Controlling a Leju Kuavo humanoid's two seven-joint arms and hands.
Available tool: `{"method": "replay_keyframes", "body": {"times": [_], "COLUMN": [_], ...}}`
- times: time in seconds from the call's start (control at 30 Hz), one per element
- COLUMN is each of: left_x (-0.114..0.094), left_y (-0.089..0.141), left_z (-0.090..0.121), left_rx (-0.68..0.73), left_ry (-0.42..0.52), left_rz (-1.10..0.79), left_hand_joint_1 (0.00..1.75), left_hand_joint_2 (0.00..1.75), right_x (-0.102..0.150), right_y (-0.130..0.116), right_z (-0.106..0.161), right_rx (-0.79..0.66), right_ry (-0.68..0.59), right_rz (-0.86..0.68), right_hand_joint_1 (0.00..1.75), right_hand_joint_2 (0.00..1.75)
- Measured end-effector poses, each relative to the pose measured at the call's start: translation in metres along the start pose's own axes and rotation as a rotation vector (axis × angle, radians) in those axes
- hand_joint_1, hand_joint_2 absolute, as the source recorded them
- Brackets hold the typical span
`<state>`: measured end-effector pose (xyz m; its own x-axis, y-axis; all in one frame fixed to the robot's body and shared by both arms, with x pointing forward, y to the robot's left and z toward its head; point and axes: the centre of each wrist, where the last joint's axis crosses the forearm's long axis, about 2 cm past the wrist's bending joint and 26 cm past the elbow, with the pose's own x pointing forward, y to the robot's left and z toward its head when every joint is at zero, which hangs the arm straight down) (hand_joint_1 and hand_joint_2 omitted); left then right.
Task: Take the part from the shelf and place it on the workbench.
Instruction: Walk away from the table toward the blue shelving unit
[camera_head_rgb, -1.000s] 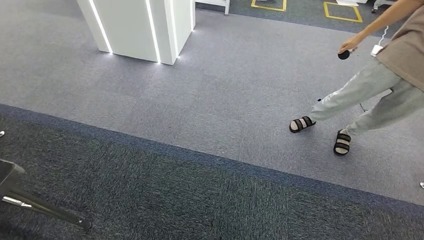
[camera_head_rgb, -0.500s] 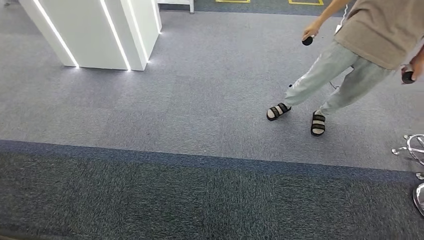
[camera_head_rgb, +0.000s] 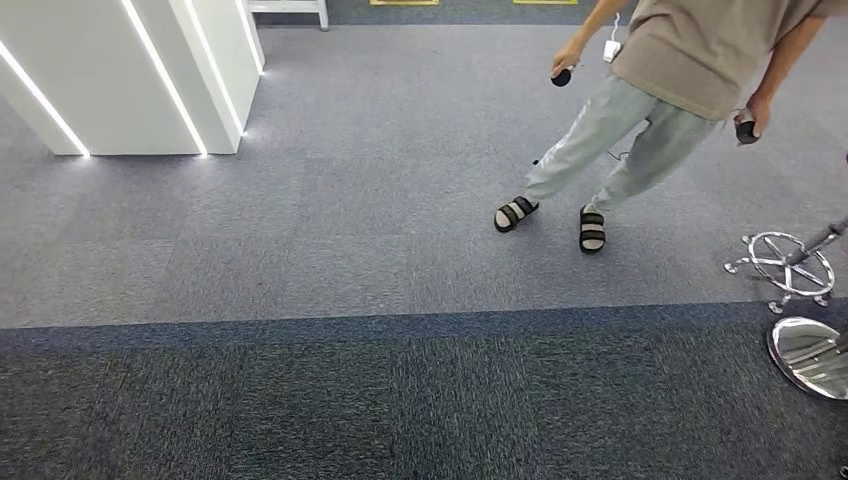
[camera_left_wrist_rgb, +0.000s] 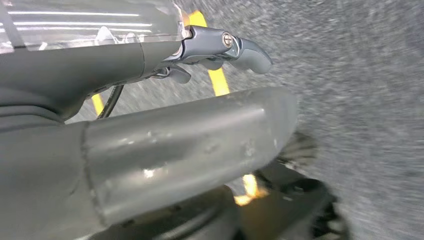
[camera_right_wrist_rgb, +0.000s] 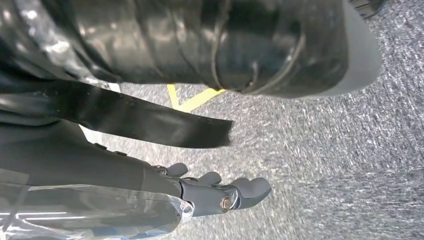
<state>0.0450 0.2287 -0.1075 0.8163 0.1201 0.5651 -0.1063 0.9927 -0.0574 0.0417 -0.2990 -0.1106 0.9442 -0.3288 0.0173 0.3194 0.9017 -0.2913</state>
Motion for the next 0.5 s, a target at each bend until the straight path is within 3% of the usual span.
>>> {"method": "replay_keyframes", "body": {"times": [0.5], "left_x": [0.0005], "left_y": [-0.0074], "left_z": [0.0005], "left_rx": [-0.004], "left_ry": [-0.014], "left_rz": [-0.009], "left_hand_joint_1": [0.00], "left_hand_joint_2": [0.00], "right_x": [-0.0015], "right_y": [0.0067], "right_z": [0.0021], "right_rx": [0.013], "right_ry": [0.011], "right_rz": [0.022], "right_hand_joint_1": [0.00], "right_hand_joint_2": [0.00]}}
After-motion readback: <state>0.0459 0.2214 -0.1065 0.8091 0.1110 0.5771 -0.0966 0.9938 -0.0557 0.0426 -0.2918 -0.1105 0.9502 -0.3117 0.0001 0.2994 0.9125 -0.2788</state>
